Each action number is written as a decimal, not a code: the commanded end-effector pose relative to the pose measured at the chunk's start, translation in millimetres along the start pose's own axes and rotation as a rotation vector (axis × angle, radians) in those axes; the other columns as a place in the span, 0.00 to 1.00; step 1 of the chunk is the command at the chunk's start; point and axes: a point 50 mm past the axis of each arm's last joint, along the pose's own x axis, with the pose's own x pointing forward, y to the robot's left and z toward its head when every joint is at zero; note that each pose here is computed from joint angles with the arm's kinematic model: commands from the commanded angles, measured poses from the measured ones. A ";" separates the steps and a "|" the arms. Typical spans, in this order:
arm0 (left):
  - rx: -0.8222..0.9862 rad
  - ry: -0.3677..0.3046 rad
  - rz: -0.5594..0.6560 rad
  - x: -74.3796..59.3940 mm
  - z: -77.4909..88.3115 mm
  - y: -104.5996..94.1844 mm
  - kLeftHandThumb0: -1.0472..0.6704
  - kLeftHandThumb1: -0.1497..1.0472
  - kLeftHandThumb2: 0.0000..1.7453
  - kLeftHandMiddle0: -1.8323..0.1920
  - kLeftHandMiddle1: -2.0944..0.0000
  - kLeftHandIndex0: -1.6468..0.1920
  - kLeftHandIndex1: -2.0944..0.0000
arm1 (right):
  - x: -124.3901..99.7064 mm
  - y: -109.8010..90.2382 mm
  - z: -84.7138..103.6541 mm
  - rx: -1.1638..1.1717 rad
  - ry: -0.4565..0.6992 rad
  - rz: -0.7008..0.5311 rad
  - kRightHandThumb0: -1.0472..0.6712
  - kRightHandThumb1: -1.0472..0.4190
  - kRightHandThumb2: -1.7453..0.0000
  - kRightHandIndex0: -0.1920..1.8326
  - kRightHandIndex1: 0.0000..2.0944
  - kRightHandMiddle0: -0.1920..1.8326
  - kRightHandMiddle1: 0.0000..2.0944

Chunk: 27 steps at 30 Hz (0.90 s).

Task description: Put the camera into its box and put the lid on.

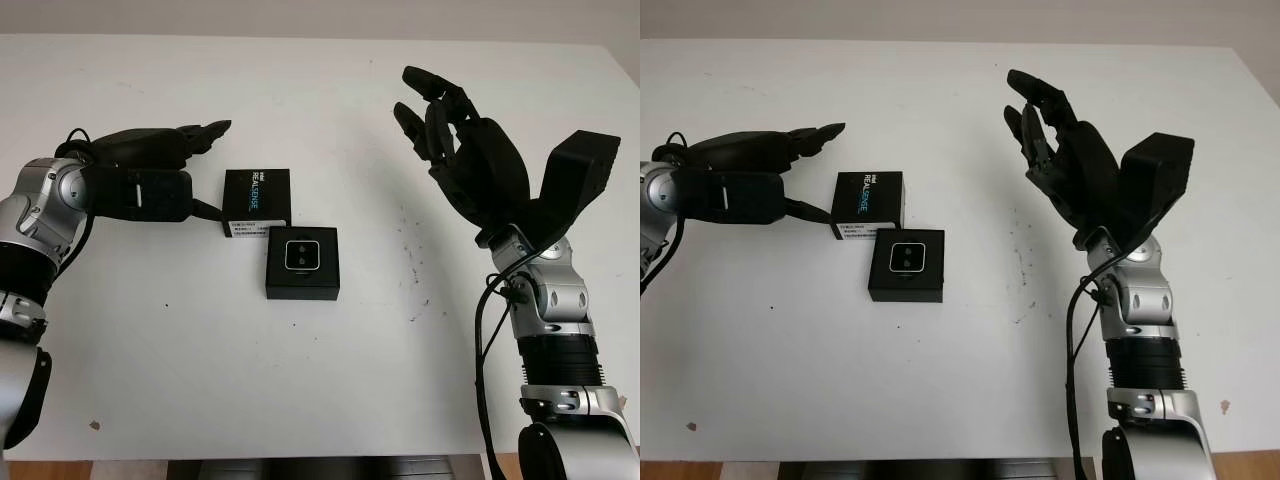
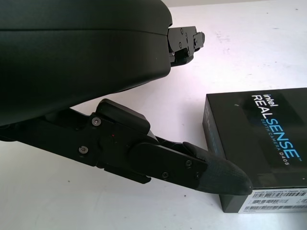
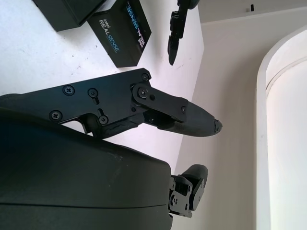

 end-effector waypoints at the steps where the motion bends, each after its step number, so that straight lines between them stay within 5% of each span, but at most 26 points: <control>1: 0.004 -0.003 0.033 -3.2 -0.8 3.6 0.13 0.92 0.05 0.96 0.97 0.97 0.97 | -1.6 0.4 -2.5 -0.003 -0.006 0.004 0.31 0.00 0.60 0.16 0.04 0.00 0.36; 10: -0.032 0.035 0.232 -18.9 -10.4 31.1 0.16 1.00 0.31 0.98 0.98 0.99 0.98 | 0.0 3.0 -4.4 -0.015 0.010 0.014 0.30 0.00 0.61 0.16 0.04 0.00 0.38; 18: -0.083 0.028 0.272 -30.1 -13.8 37.7 0.11 1.00 0.37 0.99 0.98 1.00 1.00 | -1.1 3.2 -4.5 -0.031 0.017 0.012 0.29 0.00 0.63 0.16 0.04 0.00 0.37; 27: -0.059 0.005 0.202 -25.7 -11.0 21.6 0.06 1.00 0.35 0.98 0.97 1.00 1.00 | -1.9 2.2 -4.5 -0.038 0.021 0.017 0.29 0.00 0.62 0.16 0.03 0.00 0.36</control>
